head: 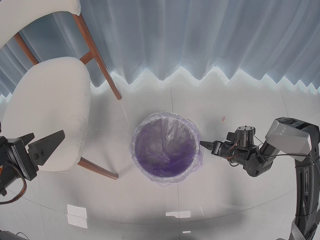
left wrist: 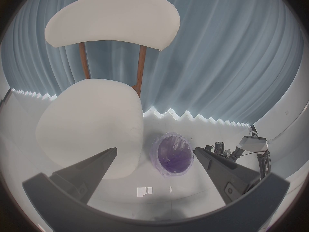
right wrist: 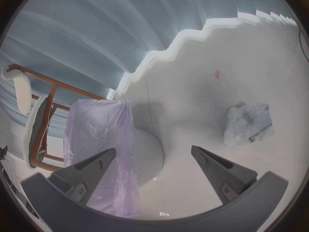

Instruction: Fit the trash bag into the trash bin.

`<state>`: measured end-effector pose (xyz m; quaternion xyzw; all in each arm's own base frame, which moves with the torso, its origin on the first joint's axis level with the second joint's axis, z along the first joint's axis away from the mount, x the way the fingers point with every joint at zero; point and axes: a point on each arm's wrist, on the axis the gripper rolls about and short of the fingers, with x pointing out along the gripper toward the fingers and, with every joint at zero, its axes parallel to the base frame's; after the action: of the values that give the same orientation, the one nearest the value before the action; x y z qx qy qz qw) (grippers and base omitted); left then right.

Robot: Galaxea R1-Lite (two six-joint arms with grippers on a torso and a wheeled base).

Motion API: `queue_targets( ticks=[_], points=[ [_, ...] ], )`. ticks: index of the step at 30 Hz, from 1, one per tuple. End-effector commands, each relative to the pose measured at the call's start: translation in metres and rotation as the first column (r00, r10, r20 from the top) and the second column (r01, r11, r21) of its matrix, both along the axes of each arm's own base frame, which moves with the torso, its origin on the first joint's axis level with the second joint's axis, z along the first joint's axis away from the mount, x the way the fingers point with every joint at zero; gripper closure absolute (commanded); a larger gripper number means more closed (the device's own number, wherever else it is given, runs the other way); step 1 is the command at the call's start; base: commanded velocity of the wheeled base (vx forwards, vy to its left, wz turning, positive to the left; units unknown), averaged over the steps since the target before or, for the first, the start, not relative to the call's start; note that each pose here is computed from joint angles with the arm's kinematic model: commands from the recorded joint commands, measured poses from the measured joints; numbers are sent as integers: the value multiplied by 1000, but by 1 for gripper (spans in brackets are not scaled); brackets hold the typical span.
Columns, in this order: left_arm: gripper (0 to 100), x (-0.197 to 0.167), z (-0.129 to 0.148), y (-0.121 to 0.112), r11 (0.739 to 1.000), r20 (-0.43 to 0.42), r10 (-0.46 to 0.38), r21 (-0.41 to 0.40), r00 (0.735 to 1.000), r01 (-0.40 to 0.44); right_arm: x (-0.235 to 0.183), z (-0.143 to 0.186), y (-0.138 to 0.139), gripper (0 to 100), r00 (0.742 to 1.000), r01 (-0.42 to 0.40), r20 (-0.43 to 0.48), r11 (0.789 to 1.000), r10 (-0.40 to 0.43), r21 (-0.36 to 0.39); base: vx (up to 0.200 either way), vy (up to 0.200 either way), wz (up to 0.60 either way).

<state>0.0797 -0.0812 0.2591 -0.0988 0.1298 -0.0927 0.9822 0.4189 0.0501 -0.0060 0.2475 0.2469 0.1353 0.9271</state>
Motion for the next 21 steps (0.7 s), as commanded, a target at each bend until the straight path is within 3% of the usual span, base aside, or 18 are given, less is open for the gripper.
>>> queue_targets(
  ticks=[1, 14, 21],
  points=[
    [0, 0, -1, -1, 1000, -1, 1, 7, 1000, -1, 4, -10, 1, 100, 1000, -3, -10, 1000, 3, -1, 0, 0, 0],
    [0, -2, -7, 2, 1000, 0, 17, 15, 1000, -17, 29, -23, 8, 100, 999, 37, -18, 999, -37, -32, 0, 0, 0],
    [0, -5, -5, 7, 1000, 8, 22, 4, 1000, -22, 41, -36, 13, 100, 999, 19, -41, 998, -21, -66, 0, 0, 0]
  ],
)
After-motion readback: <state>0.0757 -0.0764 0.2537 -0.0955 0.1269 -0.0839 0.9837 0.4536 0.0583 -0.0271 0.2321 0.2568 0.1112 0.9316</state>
